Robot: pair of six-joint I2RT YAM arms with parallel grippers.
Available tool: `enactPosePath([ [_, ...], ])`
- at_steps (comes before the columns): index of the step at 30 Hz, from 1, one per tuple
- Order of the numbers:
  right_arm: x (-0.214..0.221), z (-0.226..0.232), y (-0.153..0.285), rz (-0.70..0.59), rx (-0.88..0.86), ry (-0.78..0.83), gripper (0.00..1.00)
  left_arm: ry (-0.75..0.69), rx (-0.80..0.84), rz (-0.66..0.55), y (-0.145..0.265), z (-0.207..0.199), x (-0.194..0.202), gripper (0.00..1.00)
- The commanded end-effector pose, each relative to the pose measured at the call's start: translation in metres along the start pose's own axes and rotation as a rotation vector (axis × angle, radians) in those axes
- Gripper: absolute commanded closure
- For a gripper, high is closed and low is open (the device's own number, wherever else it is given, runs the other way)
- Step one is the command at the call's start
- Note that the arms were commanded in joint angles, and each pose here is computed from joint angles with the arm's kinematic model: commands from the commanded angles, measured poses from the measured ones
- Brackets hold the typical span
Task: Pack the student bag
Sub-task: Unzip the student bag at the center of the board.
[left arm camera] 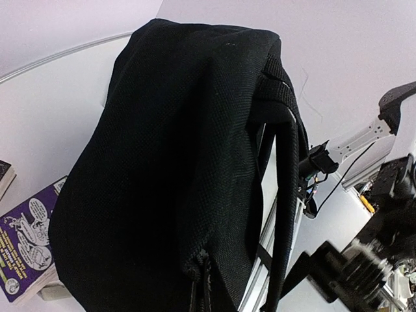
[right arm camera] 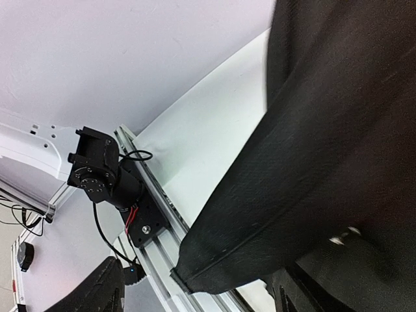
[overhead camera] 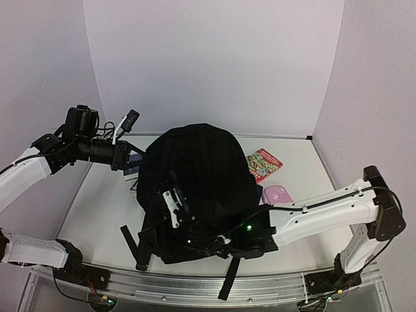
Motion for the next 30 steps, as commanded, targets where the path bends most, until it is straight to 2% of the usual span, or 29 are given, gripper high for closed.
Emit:
enactPosePath([
  [1,-0.006,-0.021,0.032,0.02,0.089,0.004,0.24,-0.104,-0.018,-0.011,0.003,-0.005,-0.006,1.0],
  [6,0.0,-0.051,0.043,0.037,0.117,-0.028,0.23,-0.108,-0.044,-0.015,0.001,0.001,-0.001,1.0],
  [14,0.011,-0.104,0.054,0.038,0.205,-0.099,0.37,-0.094,-0.031,-0.007,-0.004,0.006,0.003,1.0],
  [16,0.013,-0.111,0.055,0.032,0.244,-0.103,0.44,-0.09,-0.027,-0.004,-0.005,0.007,0.004,1.0],
  [22,0.026,-0.115,0.029,0.078,0.313,-0.086,0.62,-0.085,-0.009,0.008,-0.009,0.009,0.002,1.0],
  [30,0.022,-0.084,0.008,0.042,0.361,-0.021,0.65,-0.074,0.034,0.024,-0.012,0.008,0.003,1.0],
])
Point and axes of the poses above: each gripper's point midway between its finger pads, its own y axis back along the fingers, its own z axis along the line the jaws close on, x = y × z, the point moved 9 cm from there along y, back along the fingers, and after that the axes turned 12 degrees about y, right-handed, at the moved point
